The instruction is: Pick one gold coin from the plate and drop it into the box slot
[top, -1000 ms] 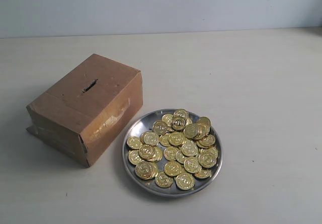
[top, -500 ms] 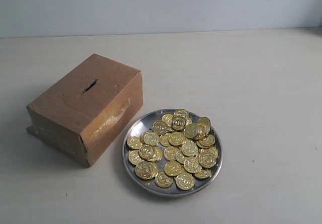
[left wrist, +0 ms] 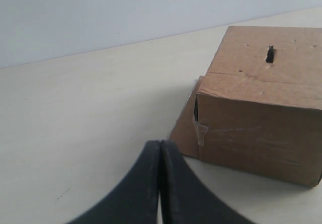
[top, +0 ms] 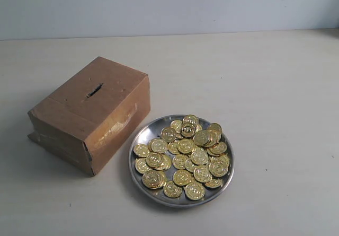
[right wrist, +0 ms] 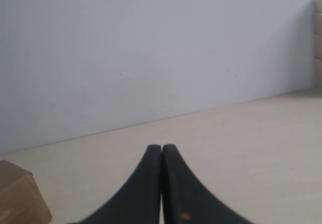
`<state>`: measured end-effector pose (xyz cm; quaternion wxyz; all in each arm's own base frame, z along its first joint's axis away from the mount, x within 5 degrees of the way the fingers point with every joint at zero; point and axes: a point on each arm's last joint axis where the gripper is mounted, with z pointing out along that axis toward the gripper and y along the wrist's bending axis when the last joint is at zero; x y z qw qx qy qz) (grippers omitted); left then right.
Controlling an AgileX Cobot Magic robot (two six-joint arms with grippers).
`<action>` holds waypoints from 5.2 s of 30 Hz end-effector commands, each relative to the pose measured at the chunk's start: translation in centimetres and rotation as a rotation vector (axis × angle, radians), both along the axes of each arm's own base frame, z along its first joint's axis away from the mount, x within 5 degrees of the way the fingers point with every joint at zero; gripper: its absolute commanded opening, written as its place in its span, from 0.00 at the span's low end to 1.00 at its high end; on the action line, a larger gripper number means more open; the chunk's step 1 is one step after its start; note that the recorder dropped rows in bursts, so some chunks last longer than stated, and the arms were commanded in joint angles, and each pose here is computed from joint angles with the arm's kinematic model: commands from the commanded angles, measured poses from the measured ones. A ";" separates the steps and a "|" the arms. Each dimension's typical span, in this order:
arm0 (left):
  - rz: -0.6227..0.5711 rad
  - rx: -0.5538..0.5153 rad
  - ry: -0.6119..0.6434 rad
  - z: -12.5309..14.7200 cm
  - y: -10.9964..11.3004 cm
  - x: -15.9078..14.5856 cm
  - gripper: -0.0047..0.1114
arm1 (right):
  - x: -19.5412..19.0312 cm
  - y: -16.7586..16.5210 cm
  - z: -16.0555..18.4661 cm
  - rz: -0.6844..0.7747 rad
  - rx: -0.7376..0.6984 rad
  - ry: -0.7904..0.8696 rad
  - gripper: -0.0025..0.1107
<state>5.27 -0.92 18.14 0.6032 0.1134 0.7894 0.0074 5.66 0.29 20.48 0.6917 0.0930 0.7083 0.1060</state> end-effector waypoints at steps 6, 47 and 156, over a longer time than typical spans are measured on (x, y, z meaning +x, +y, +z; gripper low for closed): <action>-0.003 -0.003 -0.012 0.0 0.0 0.0 0.05 | 0.0 -0.1 0.3 -0.007 0.143 -0.043 0.02; -0.003 -0.003 -0.012 0.0 0.0 0.0 0.05 | 7.2 2.9 8.1 0.368 0.001 0.433 0.02; -0.003 -0.003 -0.012 0.0 0.0 0.0 0.05 | 24.2 16.6 -8.8 1.021 -0.885 0.787 0.49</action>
